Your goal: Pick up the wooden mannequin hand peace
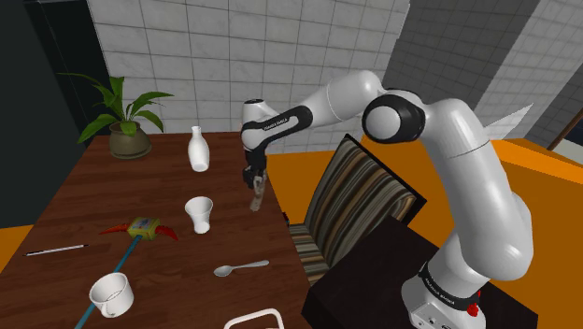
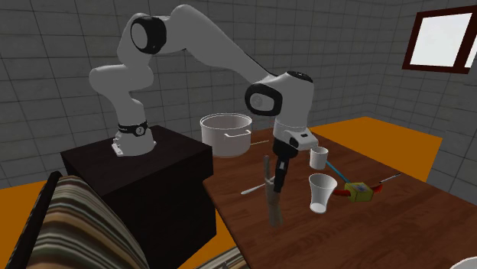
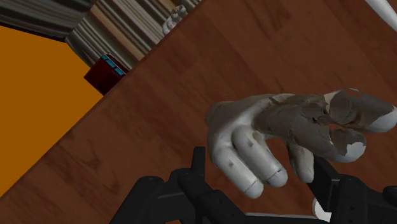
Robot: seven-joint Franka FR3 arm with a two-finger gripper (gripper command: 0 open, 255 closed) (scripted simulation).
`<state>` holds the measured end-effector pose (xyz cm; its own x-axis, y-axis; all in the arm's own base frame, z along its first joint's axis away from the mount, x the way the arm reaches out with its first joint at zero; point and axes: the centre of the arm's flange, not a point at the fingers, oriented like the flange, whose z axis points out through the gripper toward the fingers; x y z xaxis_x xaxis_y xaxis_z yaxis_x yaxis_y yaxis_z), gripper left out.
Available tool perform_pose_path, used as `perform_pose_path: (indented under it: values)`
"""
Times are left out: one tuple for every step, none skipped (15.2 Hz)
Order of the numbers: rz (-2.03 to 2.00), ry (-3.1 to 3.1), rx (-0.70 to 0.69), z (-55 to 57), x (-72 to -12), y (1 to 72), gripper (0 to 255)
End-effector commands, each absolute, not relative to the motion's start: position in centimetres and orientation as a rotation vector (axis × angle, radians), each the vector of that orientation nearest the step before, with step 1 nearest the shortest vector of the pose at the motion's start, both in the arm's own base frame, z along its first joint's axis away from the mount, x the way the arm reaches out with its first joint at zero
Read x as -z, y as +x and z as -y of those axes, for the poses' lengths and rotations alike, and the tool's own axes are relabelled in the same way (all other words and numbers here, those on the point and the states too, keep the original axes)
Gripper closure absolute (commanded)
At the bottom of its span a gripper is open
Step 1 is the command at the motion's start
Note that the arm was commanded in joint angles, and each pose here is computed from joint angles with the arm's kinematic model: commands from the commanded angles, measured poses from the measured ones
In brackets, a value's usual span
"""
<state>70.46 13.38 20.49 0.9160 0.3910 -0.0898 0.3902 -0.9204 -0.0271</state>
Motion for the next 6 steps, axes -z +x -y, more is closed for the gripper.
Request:
perform_pose_path:
  values:
    - [0.625, -3.066, -0.147, -13.4, -21.6, 70.5, 255]
    - [0.625, -3.066, -0.147, -13.4, -22.2, 70.5, 255]
    - [0.625, -3.066, -0.147, -13.4, -22.7, 70.5, 255]
    - [0.625, -3.066, -0.147, -13.4, -23.2, 70.5, 255]
    - [0.625, -3.066, -0.147, -13.4, -23.3, 70.5, 255]
    - [0.625, -3.066, -0.147, -13.4, -23.3, 70.5, 255]
